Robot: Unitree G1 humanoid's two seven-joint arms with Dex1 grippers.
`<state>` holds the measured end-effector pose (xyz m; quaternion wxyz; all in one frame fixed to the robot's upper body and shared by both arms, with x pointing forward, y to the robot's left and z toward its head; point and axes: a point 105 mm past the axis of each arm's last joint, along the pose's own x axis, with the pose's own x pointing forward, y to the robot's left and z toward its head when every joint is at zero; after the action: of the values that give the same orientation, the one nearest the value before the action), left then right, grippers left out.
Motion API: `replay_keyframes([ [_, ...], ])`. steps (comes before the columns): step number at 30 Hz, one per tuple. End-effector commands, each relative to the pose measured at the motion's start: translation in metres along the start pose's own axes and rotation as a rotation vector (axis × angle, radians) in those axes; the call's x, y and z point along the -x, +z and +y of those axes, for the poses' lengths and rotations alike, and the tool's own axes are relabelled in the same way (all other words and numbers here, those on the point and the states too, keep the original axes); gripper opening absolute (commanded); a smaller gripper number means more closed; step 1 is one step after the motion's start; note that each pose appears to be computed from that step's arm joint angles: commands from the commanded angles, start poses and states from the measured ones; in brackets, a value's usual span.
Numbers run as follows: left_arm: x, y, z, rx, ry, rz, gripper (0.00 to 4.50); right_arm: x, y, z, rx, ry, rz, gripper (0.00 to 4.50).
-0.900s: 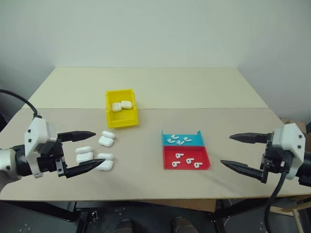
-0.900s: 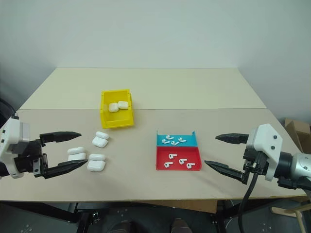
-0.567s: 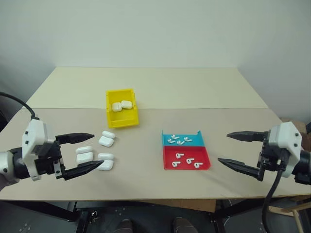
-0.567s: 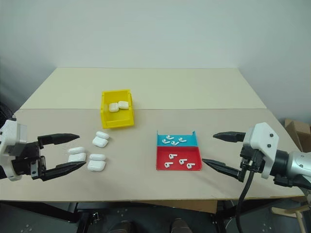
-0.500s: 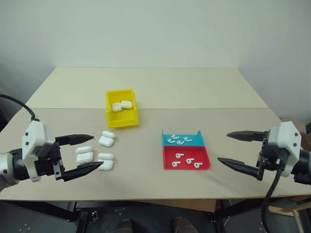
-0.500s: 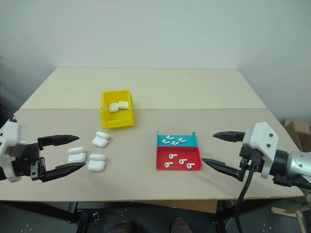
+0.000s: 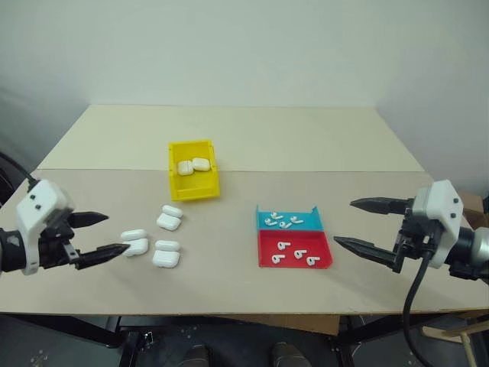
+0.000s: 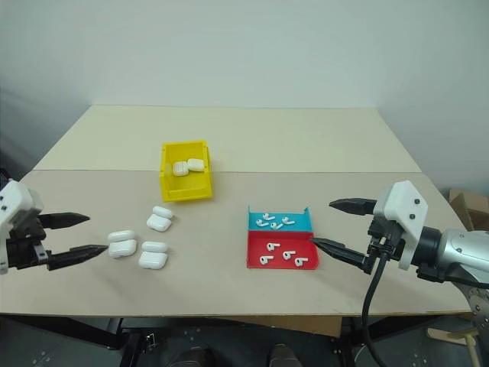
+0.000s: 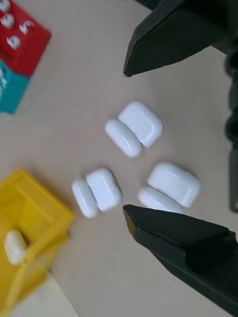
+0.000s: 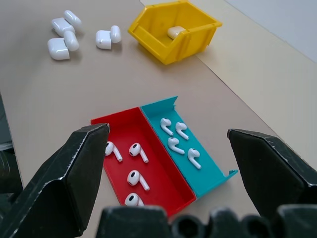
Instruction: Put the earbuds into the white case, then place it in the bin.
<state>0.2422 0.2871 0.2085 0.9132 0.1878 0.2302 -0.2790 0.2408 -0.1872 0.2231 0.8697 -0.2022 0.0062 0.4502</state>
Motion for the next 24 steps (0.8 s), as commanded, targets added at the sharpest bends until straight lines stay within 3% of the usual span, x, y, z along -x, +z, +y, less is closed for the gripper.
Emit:
replay_keyframes([
  [1,-0.001,-0.008,0.017,0.096,0.137,0.105,4.5,-0.001,0.009,0.004,0.018,-0.006,-0.033,4.48],
  [4,-0.01,-0.016,0.023,0.046,0.236,0.246,4.5,-0.005,0.009,0.005,0.012,-0.014,-0.042,4.48],
  [8,-0.022,-0.007,0.014,0.193,0.207,0.208,4.5,-0.007,0.009,0.005,0.003,-0.031,-0.058,4.48],
  [14,-0.035,0.0,0.023,0.384,0.223,0.3,4.5,-0.008,0.009,0.006,-0.005,-0.041,-0.066,4.48],
  [24,-0.051,0.002,0.012,0.345,0.262,0.413,4.5,-0.009,0.012,0.001,-0.006,-0.04,-0.059,4.48],
])
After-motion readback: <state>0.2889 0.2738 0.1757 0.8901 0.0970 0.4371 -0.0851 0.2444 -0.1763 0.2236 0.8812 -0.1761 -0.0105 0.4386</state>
